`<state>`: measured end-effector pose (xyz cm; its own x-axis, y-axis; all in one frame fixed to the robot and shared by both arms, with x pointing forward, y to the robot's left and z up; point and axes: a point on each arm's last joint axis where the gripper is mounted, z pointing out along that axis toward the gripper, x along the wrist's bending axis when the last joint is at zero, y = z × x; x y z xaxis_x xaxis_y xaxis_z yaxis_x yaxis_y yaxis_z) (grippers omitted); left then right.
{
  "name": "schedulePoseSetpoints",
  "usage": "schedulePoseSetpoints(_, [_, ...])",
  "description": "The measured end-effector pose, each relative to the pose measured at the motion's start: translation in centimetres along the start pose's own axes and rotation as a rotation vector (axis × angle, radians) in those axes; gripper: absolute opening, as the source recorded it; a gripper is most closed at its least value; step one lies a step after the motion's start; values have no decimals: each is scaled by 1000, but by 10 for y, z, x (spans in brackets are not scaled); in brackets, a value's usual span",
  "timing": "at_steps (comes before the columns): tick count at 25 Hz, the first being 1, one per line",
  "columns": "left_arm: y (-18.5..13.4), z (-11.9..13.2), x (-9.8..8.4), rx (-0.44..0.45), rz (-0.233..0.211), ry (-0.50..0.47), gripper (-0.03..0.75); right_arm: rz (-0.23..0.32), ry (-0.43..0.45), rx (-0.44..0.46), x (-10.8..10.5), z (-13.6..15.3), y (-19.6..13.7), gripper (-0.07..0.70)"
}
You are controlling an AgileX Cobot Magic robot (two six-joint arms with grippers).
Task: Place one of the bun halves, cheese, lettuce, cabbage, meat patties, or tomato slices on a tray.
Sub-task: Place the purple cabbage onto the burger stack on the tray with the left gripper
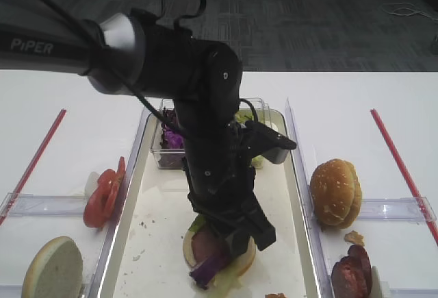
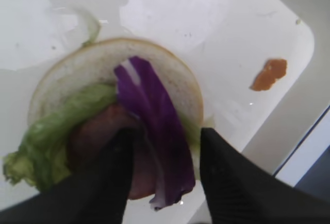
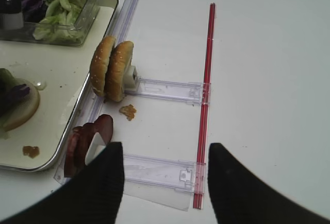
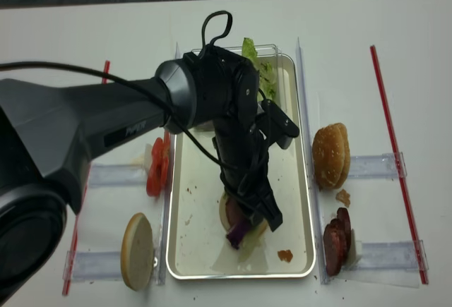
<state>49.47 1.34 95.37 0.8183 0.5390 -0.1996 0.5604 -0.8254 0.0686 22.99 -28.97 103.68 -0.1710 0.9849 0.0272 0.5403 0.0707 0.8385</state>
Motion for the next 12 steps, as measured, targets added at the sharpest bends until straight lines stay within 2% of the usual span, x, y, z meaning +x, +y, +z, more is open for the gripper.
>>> schedulePoseSetpoints(7, [13,-30,-2,-4,18,29,296,0,0,0,0,0,0,393])
schedulePoseSetpoints(12, [19,-44,-1,-23,-18,60,296,0,0,0,0,0,0,393])
